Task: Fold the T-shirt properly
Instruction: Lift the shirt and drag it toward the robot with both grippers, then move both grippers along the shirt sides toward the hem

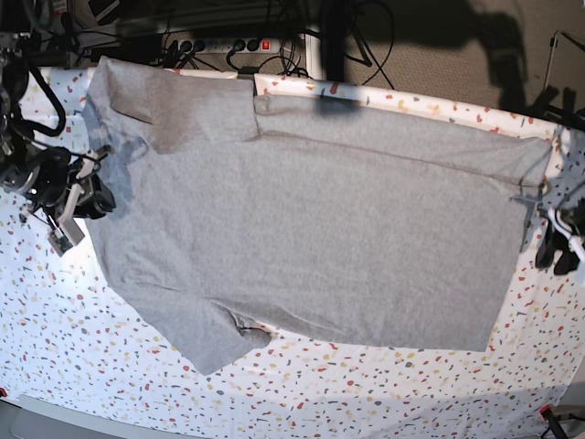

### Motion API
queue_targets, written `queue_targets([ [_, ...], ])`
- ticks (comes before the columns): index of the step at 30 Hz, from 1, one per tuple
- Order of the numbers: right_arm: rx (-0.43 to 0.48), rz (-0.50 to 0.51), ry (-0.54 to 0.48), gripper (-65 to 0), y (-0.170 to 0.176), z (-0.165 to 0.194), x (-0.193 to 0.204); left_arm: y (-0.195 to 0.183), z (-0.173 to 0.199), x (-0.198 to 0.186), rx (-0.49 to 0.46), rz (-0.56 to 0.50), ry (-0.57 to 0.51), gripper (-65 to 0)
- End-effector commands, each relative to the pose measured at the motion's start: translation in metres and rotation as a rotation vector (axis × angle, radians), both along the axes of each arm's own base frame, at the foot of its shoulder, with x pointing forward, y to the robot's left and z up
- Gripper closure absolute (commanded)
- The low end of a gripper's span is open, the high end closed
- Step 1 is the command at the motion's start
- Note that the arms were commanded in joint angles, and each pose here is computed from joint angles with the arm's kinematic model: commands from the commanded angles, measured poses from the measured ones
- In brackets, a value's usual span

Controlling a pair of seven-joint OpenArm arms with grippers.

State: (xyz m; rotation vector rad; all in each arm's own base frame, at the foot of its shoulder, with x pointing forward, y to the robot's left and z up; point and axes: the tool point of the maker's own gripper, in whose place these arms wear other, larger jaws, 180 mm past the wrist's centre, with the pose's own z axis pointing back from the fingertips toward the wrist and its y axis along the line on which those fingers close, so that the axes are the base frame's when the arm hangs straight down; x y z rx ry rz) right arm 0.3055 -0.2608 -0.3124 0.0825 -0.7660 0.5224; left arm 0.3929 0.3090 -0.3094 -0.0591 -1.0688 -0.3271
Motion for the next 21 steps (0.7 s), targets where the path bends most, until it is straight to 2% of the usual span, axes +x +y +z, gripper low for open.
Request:
queue_targets([
  [1, 0.002, 0.003, -0.04, -11.5, -0.003, 0.012, 0.013, 0.007, 0.024, 0.018, -0.021, 0.019, -0.072, -23.2],
  [4, 0.025, -0.004, -0.018, -11.5, -0.001, 0.004, 0.03, 0.014, 0.026, 0.049, -0.098, 0.088, -0.084, -23.2],
  [7, 0.03, 0.014, 0.009, -11.5, 0.007, -0.003, 0.043, 0.019, 0.015, 0.078, -0.152, 0.151, -0.049, -23.2],
  [11, 0.025, 0.043, 0.062, -11.5, 0.022, -0.012, 0.05, 0.016, 0.0, 0.109, -0.172, 0.189, 0.005, -23.1],
  [15, 0.042, 0.049, 0.066, -11.5, 0.03, -0.015, 0.052, 0.01, -0.011, 0.128, -0.165, 0.218, 0.021, -22.9],
  [18, 0.044, 0.049, 0.067, -11.5, 0.031, -0.015, 0.052, 0.016, -0.017, 0.133, -0.151, 0.286, 0.003, -20.8],
  [21, 0.041, 0.049, 0.073, -11.5, 0.03, -0.016, 0.051, 0.012, -0.03, 0.128, -0.138, 0.295, 0.021, -20.0],
])
